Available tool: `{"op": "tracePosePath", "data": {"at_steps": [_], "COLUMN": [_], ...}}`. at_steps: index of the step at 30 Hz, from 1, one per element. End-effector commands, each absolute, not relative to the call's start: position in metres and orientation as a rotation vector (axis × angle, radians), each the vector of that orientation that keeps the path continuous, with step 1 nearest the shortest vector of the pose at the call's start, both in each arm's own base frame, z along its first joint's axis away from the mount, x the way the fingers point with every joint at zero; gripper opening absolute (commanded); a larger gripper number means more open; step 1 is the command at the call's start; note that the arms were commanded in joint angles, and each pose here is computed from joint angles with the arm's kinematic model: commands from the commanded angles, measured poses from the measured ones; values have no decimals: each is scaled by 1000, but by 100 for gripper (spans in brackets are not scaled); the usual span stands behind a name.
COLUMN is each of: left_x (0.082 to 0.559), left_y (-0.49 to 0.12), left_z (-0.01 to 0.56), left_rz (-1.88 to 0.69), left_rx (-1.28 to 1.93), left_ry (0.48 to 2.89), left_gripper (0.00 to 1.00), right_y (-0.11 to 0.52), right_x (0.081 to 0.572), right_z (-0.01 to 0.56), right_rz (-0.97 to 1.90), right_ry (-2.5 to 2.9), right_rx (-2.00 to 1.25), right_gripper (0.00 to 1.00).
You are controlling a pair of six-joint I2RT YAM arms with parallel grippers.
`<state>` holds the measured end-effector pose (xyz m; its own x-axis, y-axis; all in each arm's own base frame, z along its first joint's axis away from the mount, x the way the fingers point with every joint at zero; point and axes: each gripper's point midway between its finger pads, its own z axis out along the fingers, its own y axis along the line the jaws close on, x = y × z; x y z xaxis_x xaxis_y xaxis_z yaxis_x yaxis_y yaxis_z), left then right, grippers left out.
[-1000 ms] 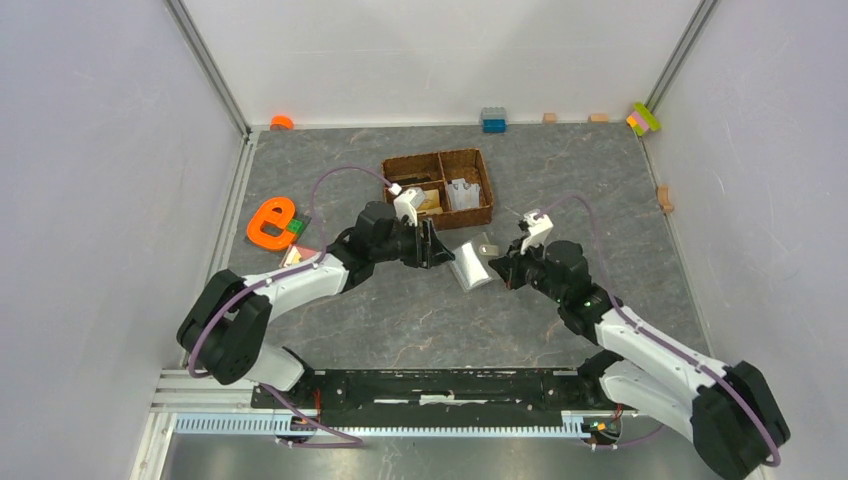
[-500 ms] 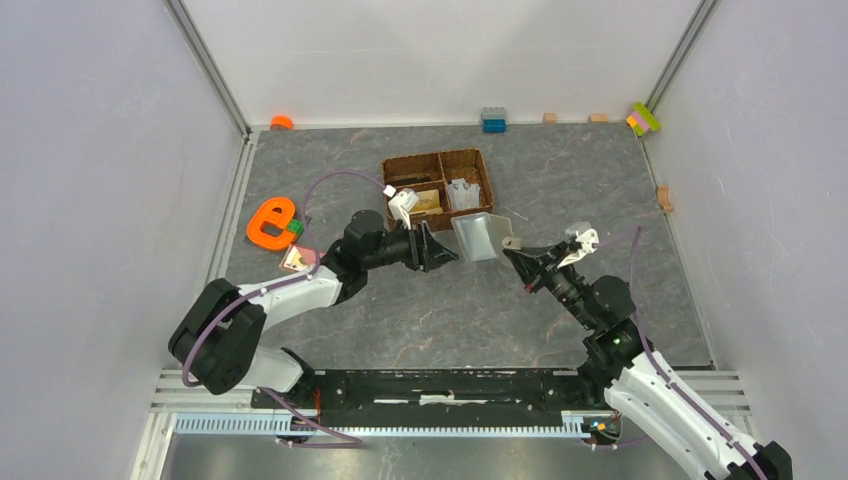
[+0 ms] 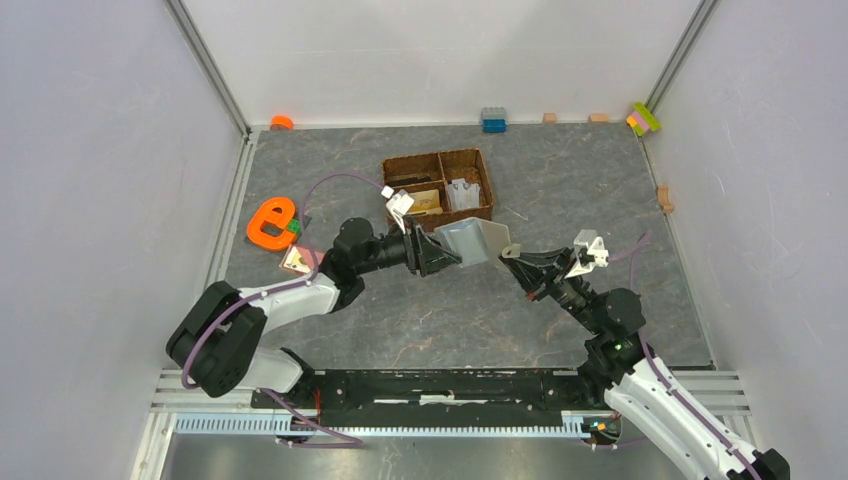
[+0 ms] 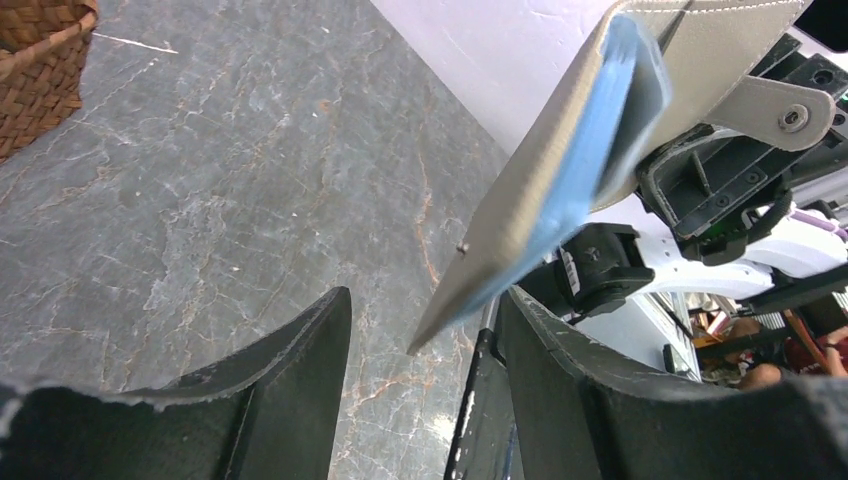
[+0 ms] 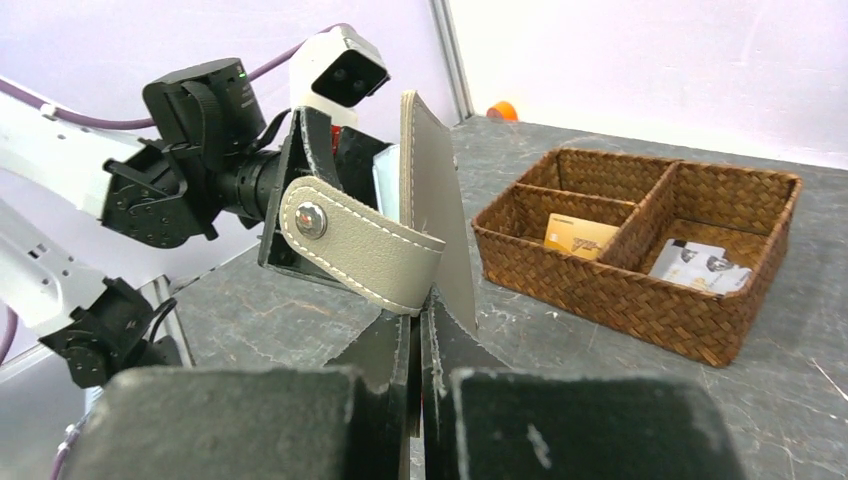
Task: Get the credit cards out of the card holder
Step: Open the card holder.
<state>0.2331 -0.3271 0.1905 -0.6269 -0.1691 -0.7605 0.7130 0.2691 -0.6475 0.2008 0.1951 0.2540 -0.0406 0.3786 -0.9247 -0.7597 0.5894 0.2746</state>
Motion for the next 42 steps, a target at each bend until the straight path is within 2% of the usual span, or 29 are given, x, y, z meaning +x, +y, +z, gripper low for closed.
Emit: {"op": "tracePosePath", "data": {"at_steps": [1, 6, 10, 12, 14, 17, 18, 19, 21, 22, 24, 26, 31, 36, 38, 42], "left_x": [225, 218, 215, 217, 219, 220, 220, 221, 221, 222, 221, 221, 220, 221, 220, 220], "left_y": [-327, -326, -323, -322, -322, -324, -325, -326, -328, -329, -331, -333, -336, -338, -339, -339], "left_z": [220, 229, 235, 234, 232, 230, 228, 227, 224, 222, 222, 221, 220, 217, 217, 217], "left_rz": [-1518, -1549, -1536, -1515, -1501, -1505, -1509, -1511, -1516, -1517, -1525, -1540, -1551, -1546, -1547, -1546], "left_rx": [529, 555, 561, 556, 554, 553, 555, 554, 558, 558, 565, 571, 572, 575, 579, 580], "left_ry": [1653, 1607, 1583, 1598, 1617, 1629, 1638, 1648, 1662, 1671, 1678, 1687, 1698, 1714, 1716, 1715], "left_gripper": [64, 51, 44, 30, 21, 17, 16, 14, 10, 9, 7, 5, 5, 5, 5, 5], "right_y": [199, 198, 191, 190, 194, 207, 212, 218, 225, 227, 230, 232, 242, 247, 245, 243], "right_x": [188, 196, 211, 217, 220, 218, 215, 214, 213, 215, 219, 222, 221, 223, 227, 232], "right_z": [281, 275, 264, 257, 251, 244, 242, 240, 234, 228, 218, 209, 200, 196, 195, 192], "right_rz": [1011, 985, 915, 890, 889, 934, 959, 980, 1006, 1009, 1009, 1009, 1040, 955, 891, 816], "right_ry": [1197, 1234, 1307, 1347, 1374, 1395, 1400, 1405, 1427, 1450, 1495, 1533, 1570, 1599, 1609, 1634], "right_rx": [-406, -384, -328, -316, -331, -397, -429, -460, -492, -497, -502, -503, -543, -558, -540, -514], "right_gripper": [0, 0, 0, 0, 0, 4, 9, 20, 48, 65, 80, 87, 94, 94, 92, 80]}}
